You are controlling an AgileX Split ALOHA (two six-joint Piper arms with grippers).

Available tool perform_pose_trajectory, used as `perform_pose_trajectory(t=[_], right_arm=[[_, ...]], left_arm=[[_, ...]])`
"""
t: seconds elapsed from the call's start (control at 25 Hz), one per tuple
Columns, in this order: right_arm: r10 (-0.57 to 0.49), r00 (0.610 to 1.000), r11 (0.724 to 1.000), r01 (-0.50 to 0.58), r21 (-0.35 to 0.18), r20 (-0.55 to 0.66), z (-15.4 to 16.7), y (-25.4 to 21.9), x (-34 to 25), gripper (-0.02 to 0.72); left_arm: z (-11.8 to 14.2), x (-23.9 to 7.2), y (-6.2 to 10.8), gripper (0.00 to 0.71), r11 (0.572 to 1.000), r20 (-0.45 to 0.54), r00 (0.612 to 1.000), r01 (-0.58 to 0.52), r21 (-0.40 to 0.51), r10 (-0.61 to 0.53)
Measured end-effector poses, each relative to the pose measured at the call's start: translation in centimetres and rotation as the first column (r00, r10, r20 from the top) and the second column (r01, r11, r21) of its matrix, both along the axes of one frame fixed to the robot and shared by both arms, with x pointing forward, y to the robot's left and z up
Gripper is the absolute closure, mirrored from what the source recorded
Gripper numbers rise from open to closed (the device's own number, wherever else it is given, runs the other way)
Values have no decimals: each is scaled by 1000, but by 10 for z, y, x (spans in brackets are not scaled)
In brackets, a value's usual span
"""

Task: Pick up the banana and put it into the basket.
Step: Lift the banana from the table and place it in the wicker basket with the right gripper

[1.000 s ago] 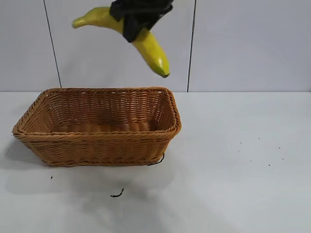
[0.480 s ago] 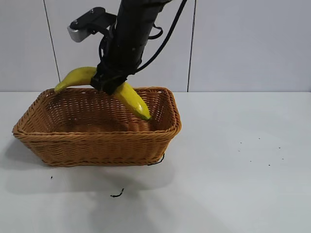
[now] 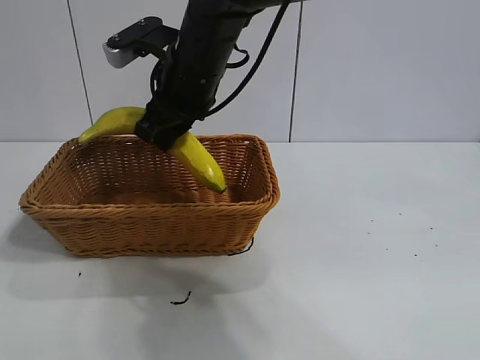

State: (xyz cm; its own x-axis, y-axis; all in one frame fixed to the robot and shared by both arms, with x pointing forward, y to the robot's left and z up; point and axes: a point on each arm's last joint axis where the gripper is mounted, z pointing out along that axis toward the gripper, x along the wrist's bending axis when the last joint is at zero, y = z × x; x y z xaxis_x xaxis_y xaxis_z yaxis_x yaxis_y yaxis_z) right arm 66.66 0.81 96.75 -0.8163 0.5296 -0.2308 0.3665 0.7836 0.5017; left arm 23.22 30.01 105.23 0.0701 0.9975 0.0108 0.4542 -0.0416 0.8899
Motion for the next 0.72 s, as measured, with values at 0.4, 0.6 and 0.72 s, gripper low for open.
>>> perform_pose_trajectory(t=[0.4, 0.6, 0.72], right_arm=[[-20, 999, 1000, 20, -5, -32, 1, -1, -2, 48], [-110, 991, 994, 111, 4, -77, 22, -3, -1, 14], [-185, 979, 982, 188, 27, -88, 44, -11, 4, 14]], left_arm=[[0, 0, 0, 75, 1000, 0, 1000, 0, 0, 0], [0, 0, 0, 75, 1000, 0, 1000, 0, 0, 0], [0, 0, 0, 75, 1000, 0, 1000, 0, 0, 0]])
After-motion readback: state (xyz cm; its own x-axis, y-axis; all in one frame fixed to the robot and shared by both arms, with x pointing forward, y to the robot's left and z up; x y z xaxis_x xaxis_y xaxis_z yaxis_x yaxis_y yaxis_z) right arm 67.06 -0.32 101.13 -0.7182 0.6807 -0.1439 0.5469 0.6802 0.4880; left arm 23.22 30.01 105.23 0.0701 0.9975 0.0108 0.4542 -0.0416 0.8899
